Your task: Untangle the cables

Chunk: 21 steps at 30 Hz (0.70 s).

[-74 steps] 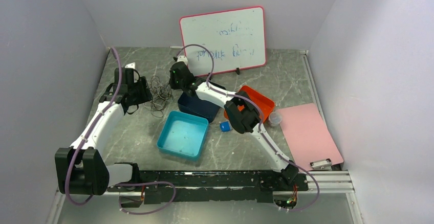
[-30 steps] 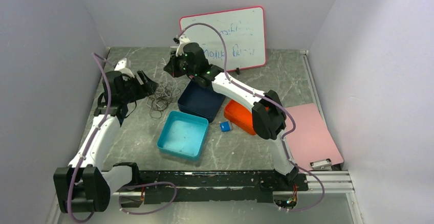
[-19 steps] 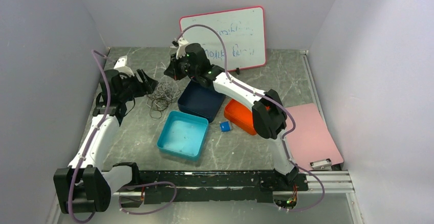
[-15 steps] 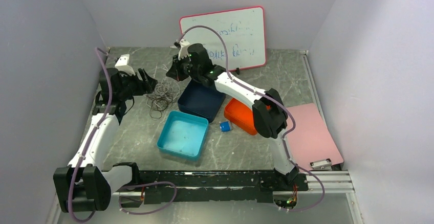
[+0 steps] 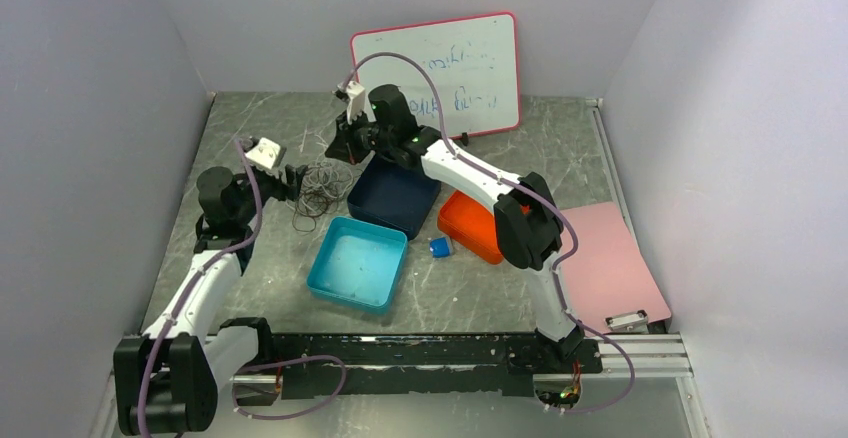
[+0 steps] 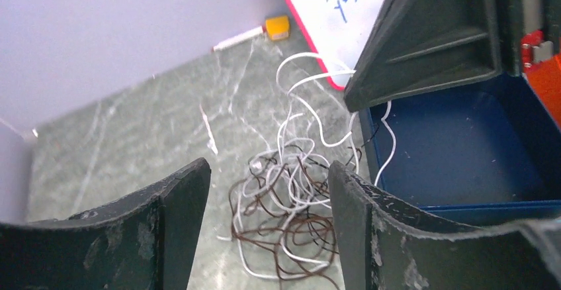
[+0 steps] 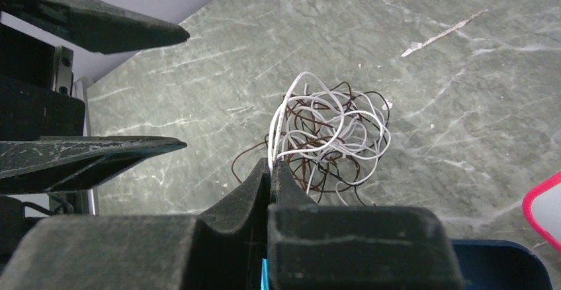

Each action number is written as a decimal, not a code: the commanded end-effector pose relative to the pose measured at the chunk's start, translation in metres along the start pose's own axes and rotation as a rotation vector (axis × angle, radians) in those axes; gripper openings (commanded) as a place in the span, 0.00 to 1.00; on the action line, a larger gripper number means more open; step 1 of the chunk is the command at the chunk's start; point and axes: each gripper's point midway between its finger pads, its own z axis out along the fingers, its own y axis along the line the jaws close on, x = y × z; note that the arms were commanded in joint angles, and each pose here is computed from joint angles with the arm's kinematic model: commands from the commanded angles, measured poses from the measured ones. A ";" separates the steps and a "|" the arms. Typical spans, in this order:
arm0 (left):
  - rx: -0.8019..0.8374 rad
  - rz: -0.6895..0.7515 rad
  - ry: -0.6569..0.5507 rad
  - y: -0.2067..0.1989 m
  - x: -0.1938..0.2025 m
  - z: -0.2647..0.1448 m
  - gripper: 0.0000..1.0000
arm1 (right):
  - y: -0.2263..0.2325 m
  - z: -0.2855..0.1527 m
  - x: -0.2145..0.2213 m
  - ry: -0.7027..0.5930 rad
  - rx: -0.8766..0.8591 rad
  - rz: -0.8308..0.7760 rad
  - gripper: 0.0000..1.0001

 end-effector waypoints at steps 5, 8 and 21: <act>0.197 0.398 -0.222 -0.025 -0.034 0.000 0.68 | 0.015 -0.013 -0.004 0.002 -0.069 -0.097 0.00; 0.305 0.414 -0.185 -0.038 -0.025 0.004 0.67 | 0.016 -0.016 -0.004 0.002 -0.068 -0.111 0.00; 0.468 0.543 -0.092 -0.034 -0.014 0.032 0.60 | 0.024 -0.022 0.003 0.023 -0.111 -0.154 0.00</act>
